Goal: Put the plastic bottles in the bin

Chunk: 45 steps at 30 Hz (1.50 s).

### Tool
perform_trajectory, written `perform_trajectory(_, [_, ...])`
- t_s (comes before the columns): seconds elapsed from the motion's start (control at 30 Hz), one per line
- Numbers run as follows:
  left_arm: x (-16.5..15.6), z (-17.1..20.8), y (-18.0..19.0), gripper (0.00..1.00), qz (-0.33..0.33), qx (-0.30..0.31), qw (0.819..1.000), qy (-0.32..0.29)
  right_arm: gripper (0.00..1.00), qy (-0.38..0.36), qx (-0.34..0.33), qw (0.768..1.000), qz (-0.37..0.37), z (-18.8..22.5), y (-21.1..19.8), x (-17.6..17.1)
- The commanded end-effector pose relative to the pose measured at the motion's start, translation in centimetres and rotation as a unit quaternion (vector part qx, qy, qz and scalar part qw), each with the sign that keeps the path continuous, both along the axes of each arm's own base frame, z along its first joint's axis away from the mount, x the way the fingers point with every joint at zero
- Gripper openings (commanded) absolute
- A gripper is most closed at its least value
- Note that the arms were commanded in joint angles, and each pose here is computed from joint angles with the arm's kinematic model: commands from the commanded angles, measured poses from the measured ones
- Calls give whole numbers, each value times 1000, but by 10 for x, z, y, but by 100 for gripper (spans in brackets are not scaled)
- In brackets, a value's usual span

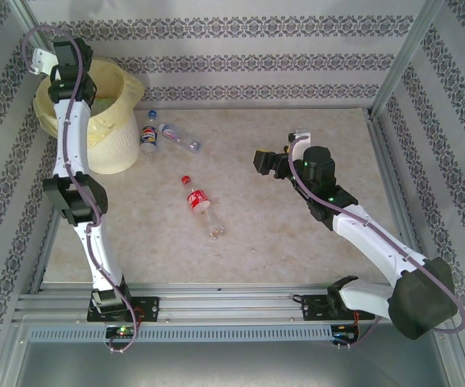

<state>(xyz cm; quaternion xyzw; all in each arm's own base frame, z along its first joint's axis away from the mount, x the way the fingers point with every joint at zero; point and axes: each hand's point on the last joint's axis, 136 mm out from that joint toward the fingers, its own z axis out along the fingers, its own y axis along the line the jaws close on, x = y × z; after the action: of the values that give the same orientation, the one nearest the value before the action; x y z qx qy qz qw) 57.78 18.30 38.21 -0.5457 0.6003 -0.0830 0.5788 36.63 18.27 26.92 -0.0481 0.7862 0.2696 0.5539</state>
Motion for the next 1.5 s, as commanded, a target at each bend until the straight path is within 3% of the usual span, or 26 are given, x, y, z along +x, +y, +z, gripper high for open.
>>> perform_trajectory(0.0, [-15, 30, -25, 100, -42, 47, 998, 12, 98, -13, 15, 1000, -22, 12, -8, -1])
perform_trajectory(0.33, [-31, 58, -112, 100, -135, 143, 980, 40, 98, -20, 9, 997, -76, 6, -33, -9])
perform_trajectory(0.67, [-32, 24, -230, 100, -260, 169, 949, 61, 98, -25, -4, 996, -91, 6, -45, -17])
perform_trajectory(1.0, [-44, -43, -305, 100, -334, 153, 922, 122, 98, -18, -10, 994, -110, 3, -57, -24])
perform_trajectory(1.17, [-38, -95, -330, 100, -353, 115, 914, 166, 98, -9, -16, 993, -115, -1, -61, -27])
perform_trajectory(1.47, [-20, -189, -327, 100, -305, 92, 908, 273, 98, 9, -33, 992, -122, -5, -67, -32])
